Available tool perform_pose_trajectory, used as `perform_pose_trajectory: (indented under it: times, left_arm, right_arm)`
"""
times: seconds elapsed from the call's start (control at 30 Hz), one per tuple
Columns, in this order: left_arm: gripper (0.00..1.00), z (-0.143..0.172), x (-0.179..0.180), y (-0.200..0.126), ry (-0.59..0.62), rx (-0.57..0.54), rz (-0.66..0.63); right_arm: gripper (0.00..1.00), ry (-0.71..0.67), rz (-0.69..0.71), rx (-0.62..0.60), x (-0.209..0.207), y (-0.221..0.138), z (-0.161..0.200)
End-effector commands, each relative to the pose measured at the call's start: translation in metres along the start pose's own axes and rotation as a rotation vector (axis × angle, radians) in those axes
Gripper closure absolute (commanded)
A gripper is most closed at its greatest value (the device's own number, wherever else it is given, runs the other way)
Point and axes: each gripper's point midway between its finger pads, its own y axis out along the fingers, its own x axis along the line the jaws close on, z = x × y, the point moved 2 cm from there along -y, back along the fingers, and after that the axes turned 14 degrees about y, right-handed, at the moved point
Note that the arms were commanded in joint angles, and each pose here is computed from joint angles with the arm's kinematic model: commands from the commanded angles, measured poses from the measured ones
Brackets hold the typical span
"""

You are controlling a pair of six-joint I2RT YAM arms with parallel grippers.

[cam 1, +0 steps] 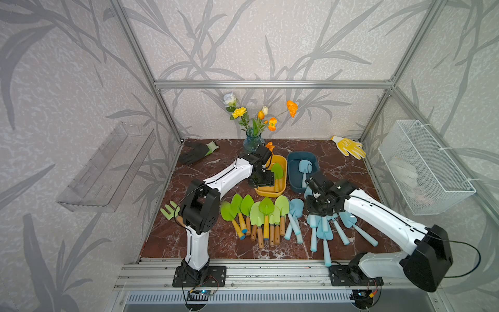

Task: Sort the small shovels by color and place them into the storage box
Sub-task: Pick up the shovel from the center of the board, then place the shovel in the storage box.

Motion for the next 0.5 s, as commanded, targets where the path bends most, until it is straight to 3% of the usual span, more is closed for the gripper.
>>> perform_pose_trajectory:
  times: [0.0, 0.17, 0.47]
  left_arm:
    - [0.2, 0.012, 0.004, -0.018, 0.023, -0.004, -0.028]
    - [0.19, 0.029, 0.017, -0.023, 0.015, 0.007, -0.071]
    - [0.18, 0.072, 0.063, -0.047, -0.065, 0.035, -0.215]
  right_arm:
    - [0.84, -0.053, -0.018, -0.091, 0.013, -0.006, -0.053]
    - [0.84, -0.032, -0.07, -0.124, 0.044, 0.008, -0.128]
    - [0.84, -0.044, -0.097, -0.03, 0.083, 0.071, -0.187]
